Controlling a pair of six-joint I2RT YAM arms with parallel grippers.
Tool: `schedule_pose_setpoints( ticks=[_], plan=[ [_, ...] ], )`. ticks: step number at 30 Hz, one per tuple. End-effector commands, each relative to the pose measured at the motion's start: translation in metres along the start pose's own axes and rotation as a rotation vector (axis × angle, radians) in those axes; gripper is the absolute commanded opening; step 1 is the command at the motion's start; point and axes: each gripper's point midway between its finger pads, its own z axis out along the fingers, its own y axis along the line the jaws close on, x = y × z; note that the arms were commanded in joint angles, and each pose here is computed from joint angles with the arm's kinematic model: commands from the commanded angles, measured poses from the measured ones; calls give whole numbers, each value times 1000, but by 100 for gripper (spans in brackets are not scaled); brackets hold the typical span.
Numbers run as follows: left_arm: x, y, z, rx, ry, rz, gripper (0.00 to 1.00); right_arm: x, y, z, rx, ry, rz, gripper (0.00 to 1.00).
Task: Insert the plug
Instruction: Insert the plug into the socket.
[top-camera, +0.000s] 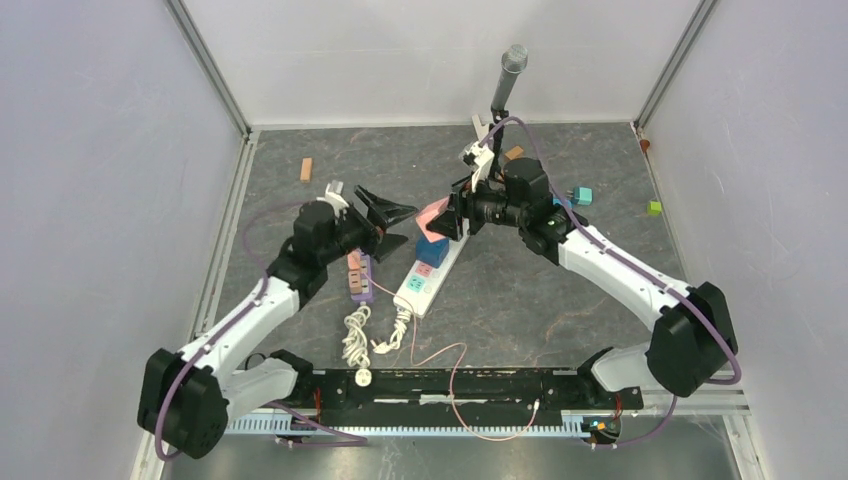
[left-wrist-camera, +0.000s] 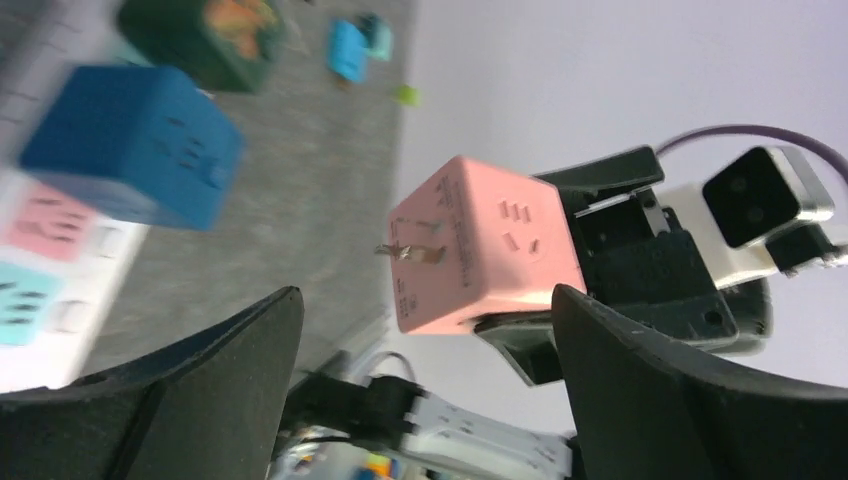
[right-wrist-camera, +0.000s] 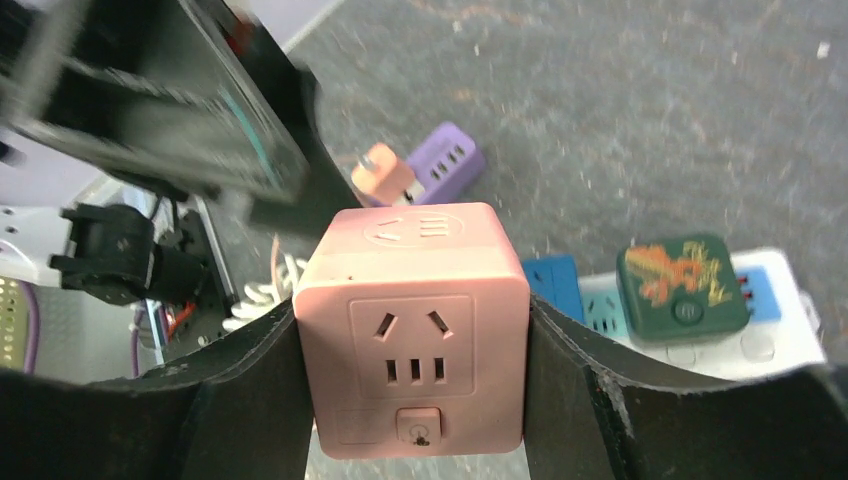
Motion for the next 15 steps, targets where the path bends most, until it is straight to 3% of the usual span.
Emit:
schedule_pose_setpoints(
  ticks=[1, 8, 15],
  plan=[
    [-25, 62, -43, -490, -39, 355, 100, 28, -11, 5, 46, 126, 38, 0],
    [-51, 33, -69, -654, -38, 599, 100, 73, 3, 32, 2, 293, 11, 0],
    [-54, 9, -69, -621, -59, 616, 100, 110, 15, 56, -2, 387, -66, 0]
  ],
)
